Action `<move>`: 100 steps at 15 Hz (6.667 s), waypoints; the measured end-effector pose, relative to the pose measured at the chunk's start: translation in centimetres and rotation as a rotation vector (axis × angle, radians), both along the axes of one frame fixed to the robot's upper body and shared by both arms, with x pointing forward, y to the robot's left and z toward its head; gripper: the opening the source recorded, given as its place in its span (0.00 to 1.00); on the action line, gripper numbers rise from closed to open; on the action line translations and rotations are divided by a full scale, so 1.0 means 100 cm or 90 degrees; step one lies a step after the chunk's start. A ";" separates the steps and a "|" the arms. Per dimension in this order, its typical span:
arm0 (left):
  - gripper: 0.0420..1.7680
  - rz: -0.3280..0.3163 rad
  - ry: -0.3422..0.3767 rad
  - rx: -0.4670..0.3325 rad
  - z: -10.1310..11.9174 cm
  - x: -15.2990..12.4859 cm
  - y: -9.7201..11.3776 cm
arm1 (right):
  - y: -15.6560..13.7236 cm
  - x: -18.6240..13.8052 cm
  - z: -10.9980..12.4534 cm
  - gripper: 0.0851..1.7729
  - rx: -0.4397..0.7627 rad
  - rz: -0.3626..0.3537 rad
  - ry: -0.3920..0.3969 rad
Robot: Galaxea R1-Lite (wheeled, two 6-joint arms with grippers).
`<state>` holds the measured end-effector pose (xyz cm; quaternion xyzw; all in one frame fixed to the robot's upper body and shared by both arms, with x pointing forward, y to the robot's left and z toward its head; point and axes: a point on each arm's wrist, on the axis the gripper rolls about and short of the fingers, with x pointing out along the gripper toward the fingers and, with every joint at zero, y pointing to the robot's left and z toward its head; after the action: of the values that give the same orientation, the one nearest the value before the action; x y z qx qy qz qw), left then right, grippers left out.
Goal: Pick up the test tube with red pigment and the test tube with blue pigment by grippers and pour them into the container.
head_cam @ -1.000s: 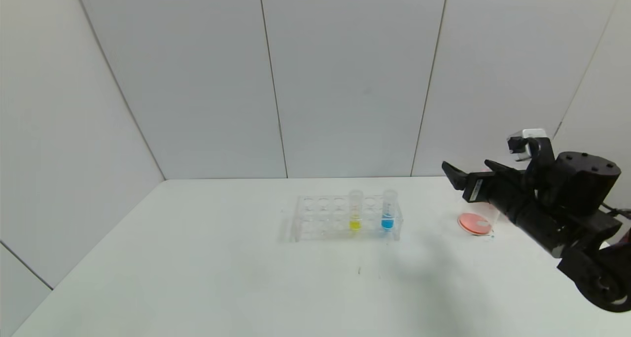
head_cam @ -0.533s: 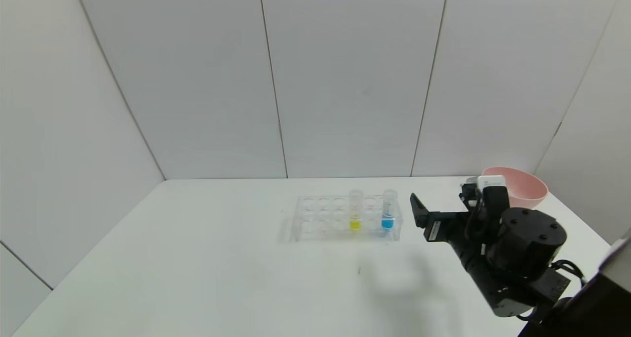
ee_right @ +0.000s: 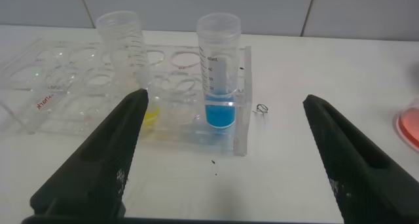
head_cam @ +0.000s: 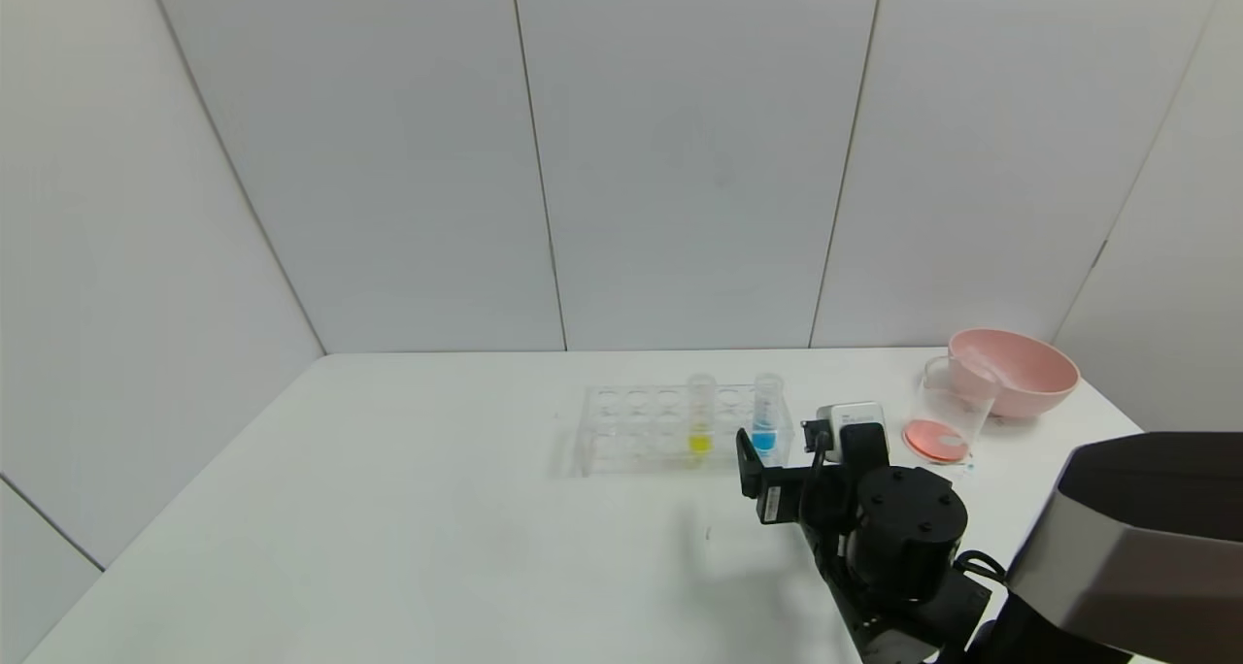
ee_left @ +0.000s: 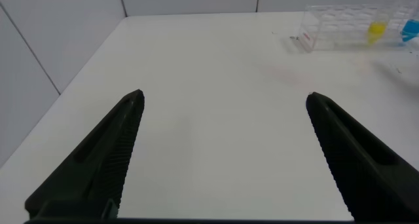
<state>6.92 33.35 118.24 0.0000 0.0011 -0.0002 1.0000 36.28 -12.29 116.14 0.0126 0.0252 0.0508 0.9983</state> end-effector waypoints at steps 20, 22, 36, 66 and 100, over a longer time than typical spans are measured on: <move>1.00 0.000 0.000 0.000 0.000 0.000 0.000 | 0.000 0.077 0.002 0.96 0.009 -0.003 -0.022; 1.00 0.000 0.000 0.000 0.000 0.000 0.000 | 0.000 0.077 0.000 0.95 0.008 -0.003 -0.020; 1.00 0.000 0.000 0.000 0.000 0.000 0.000 | 0.002 0.073 0.011 0.26 -0.007 0.014 -0.036; 1.00 0.000 0.000 0.000 0.000 0.000 0.000 | -0.271 -0.021 0.127 0.26 -0.086 0.226 0.066; 1.00 0.000 0.000 0.000 0.000 0.000 0.000 | -0.291 0.114 0.182 0.26 -0.576 0.357 0.372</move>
<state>6.92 33.35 118.24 0.0000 0.0011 0.0000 1.0000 47.65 -41.42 134.35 -0.4070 0.3197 0.2902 0.8049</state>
